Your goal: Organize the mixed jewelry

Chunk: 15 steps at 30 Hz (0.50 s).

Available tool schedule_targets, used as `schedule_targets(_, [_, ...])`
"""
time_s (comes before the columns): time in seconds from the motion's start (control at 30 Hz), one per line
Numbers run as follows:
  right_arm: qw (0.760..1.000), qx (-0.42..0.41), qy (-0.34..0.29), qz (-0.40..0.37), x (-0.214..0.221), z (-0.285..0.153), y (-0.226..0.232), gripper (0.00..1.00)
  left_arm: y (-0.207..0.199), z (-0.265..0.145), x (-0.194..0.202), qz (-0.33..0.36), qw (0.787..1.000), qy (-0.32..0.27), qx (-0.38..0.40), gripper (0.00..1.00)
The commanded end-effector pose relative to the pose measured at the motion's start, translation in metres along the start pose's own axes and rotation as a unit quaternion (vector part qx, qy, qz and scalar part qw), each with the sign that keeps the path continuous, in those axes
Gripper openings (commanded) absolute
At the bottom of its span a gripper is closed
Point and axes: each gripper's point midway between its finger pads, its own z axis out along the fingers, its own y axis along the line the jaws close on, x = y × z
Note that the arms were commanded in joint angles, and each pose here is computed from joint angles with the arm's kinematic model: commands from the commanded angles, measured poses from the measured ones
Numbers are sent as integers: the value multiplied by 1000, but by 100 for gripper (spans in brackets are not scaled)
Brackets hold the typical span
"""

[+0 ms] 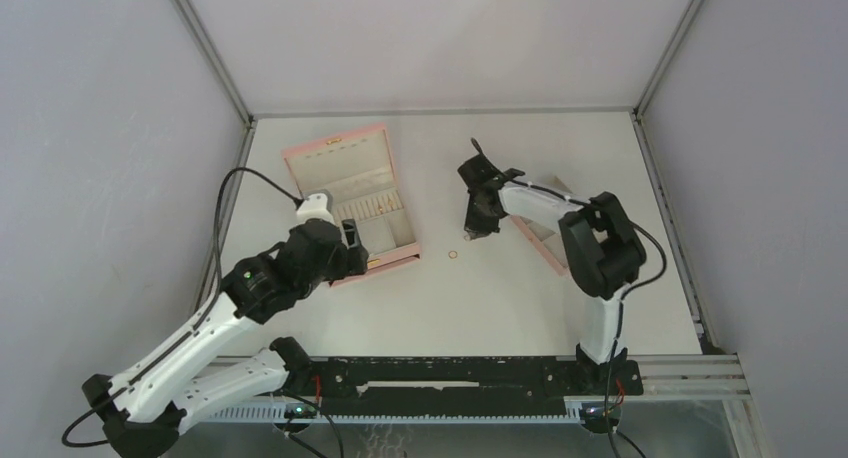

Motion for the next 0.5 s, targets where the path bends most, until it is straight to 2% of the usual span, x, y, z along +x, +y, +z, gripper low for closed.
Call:
schedule_targets(0.0, [990, -113, -35, -71, -2, -53, 13, 0, -52, 5, -7, -29, 995, 22, 91, 77])
schedule_targets(0.17, [972, -199, -64, -104, 22, -96, 16, 0, -105, 12, -9, -79, 979, 41, 185, 75])
schedule_targets(0.47, [940, -290, -144, -107, 41, -159, 50, 0, -160, 40, 4, -175, 946, 95, 255, 73])
